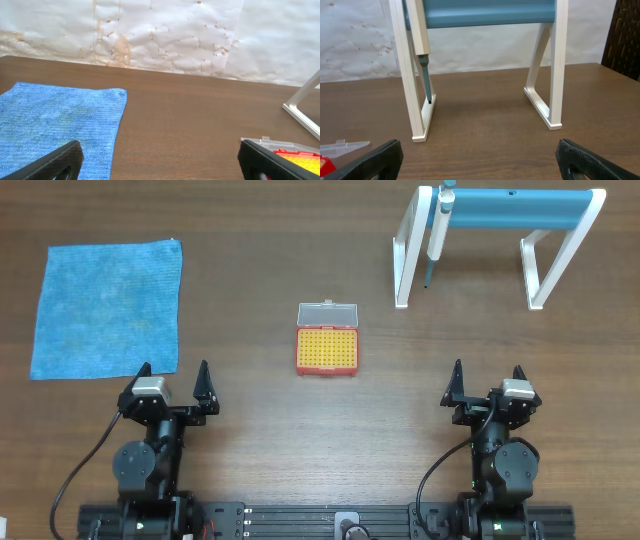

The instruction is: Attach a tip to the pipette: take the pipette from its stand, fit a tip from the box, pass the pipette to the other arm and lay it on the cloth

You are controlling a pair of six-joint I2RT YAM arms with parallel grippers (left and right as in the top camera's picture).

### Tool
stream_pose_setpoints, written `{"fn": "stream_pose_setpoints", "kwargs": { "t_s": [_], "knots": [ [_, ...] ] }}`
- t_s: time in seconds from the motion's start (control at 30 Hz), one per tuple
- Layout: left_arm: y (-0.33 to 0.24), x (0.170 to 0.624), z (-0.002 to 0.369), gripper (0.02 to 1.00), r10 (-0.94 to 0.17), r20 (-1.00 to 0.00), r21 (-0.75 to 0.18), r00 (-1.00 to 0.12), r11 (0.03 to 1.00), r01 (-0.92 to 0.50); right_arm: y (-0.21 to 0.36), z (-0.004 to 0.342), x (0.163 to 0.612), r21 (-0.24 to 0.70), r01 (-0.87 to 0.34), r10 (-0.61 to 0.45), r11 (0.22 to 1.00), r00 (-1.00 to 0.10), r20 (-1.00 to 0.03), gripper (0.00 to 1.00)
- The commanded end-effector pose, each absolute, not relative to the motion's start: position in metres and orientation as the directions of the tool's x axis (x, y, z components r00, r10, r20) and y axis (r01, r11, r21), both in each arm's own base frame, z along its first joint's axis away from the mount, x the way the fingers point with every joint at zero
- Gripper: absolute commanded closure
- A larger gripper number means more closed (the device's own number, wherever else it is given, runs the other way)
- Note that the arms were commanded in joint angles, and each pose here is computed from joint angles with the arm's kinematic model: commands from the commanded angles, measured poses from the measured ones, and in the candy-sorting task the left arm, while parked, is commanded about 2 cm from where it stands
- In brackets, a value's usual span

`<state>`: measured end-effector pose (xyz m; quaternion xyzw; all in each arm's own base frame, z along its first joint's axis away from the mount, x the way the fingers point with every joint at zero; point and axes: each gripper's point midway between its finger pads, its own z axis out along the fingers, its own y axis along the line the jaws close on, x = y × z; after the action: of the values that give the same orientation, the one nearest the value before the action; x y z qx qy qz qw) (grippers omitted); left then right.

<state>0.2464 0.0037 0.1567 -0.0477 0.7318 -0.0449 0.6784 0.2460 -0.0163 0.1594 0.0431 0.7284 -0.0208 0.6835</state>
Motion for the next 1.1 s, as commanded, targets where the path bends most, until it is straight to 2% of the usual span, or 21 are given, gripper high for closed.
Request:
{"fn": "stream_pose_setpoints", "kwargs": {
  "t_s": [0.03, 1.1],
  "knots": [
    [0.0050, 0.2460, 0.1556, 0.023, -0.118, -0.990, -0.117, -0.077, 0.993, -0.016, -0.0139, 0.1588, 0.2457, 0.019, 0.078, 0.024, 0.997, -0.062, -0.998, 0.005],
    [0.0050, 0.2460, 0.1556, 0.023, -0.118, -0.990, -0.117, -0.077, 0.993, -0.016, -0.0123, 0.1543, 0.2467, 0.020, 0.070, 0.026, 0.997, -0.082, -0.996, 0.003]
  ]
}}
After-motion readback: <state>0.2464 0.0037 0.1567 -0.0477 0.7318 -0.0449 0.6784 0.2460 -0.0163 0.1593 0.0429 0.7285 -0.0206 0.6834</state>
